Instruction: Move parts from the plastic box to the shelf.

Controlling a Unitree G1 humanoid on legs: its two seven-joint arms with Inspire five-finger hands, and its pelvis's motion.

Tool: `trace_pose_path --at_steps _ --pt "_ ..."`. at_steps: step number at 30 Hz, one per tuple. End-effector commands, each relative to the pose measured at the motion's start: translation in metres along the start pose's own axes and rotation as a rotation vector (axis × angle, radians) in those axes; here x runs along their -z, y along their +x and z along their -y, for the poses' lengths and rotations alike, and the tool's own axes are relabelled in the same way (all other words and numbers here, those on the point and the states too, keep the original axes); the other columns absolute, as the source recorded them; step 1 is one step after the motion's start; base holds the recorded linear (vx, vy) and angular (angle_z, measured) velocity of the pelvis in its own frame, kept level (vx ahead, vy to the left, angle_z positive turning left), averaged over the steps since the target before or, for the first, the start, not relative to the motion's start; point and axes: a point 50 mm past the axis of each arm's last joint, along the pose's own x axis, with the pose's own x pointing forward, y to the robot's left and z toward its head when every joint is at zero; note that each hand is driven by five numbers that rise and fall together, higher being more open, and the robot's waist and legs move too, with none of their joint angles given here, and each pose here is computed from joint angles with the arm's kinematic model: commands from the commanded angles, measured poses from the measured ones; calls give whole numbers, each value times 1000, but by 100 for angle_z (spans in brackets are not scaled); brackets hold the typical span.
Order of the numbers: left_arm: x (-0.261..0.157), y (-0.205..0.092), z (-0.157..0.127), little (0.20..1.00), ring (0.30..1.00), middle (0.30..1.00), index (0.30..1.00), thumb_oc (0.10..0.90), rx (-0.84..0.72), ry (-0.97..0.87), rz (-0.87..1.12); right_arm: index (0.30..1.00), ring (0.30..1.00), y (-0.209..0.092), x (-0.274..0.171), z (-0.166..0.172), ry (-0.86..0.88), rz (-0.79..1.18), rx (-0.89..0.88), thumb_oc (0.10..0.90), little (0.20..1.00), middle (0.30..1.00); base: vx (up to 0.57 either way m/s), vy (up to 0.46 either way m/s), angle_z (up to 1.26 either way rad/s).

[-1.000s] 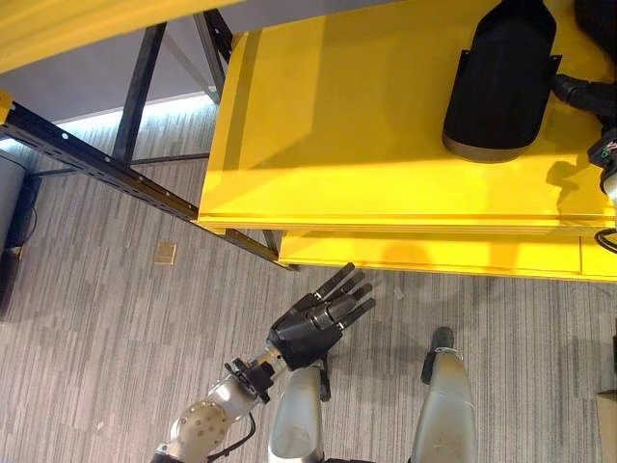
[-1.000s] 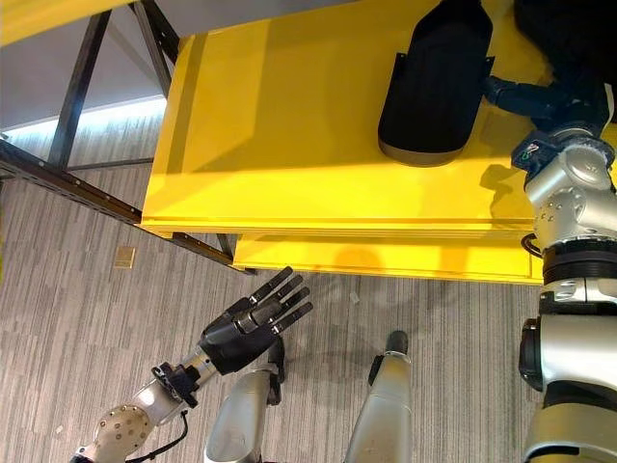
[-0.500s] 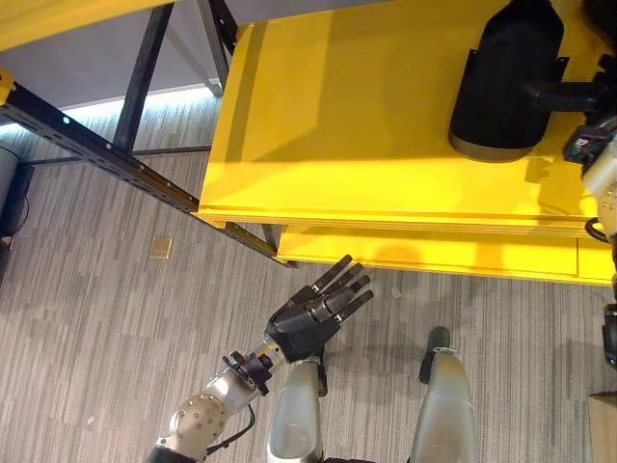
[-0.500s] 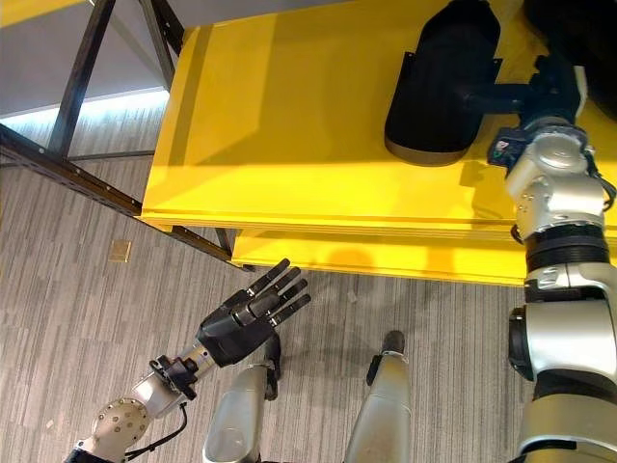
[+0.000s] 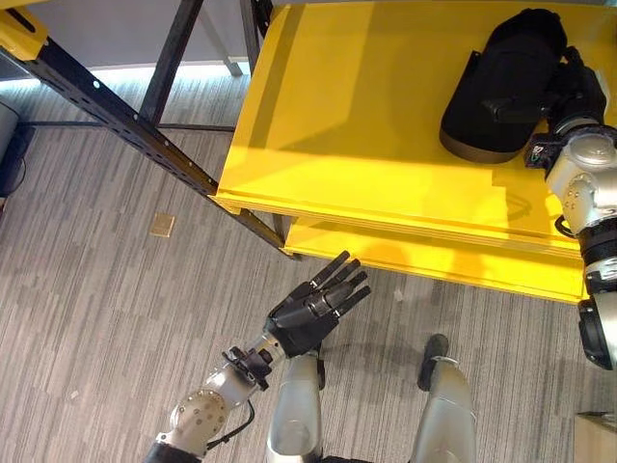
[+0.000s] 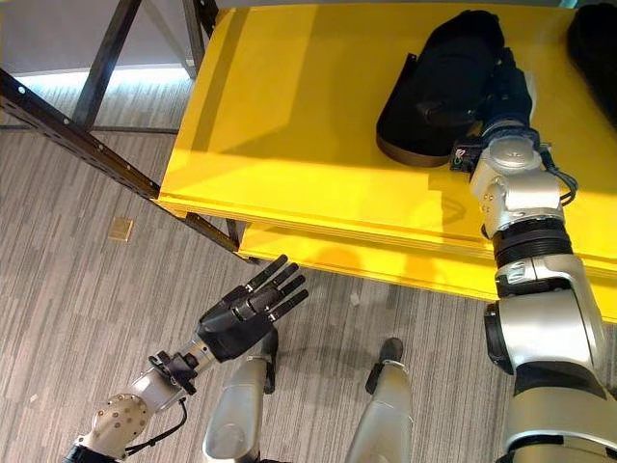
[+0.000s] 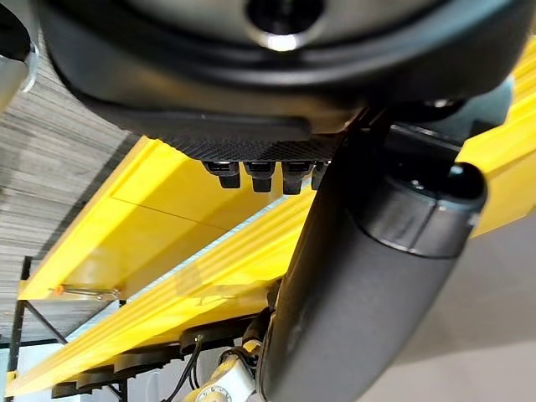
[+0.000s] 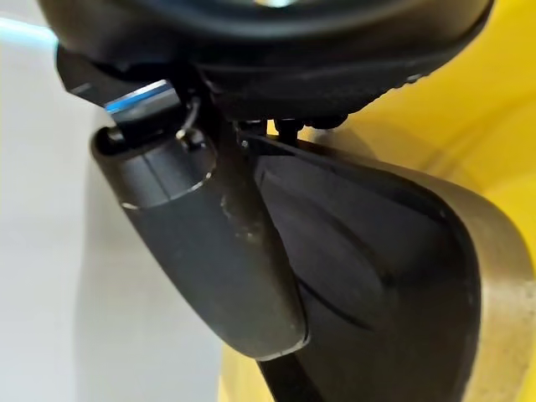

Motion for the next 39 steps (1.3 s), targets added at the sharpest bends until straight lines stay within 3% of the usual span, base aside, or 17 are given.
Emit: trace_pose_path --at_steps 1,9,28,32,39 --pt "-18 7 34 1000 1000 1000 1000 900 164 81 74 1000 1000 -11 -25 -74 96 78 -262 900 1000 1000 31 22 3" --pt "-20 11 35 1000 1000 1000 1000 900 158 87 83 1000 1000 -10 -22 -77 81 83 -214 900 1000 1000 18 10 3" --pt "-17 16 39 1000 1000 1000 1000 900 166 100 41 1000 1000 2 -2 -30 -23 -25 21 900 1000 1000 -9 -31 1" --pt "-17 16 40 1000 1000 1000 1000 900 171 96 41 1000 1000 4 6 -14 -144 -60 74 900 1000 1000 0 0 0" --pt "-19 17 43 1000 1000 1000 1000 900 176 97 57 1000 1000 5 9 34 -743 -124 178 900 1000 1000 -1 0 0"
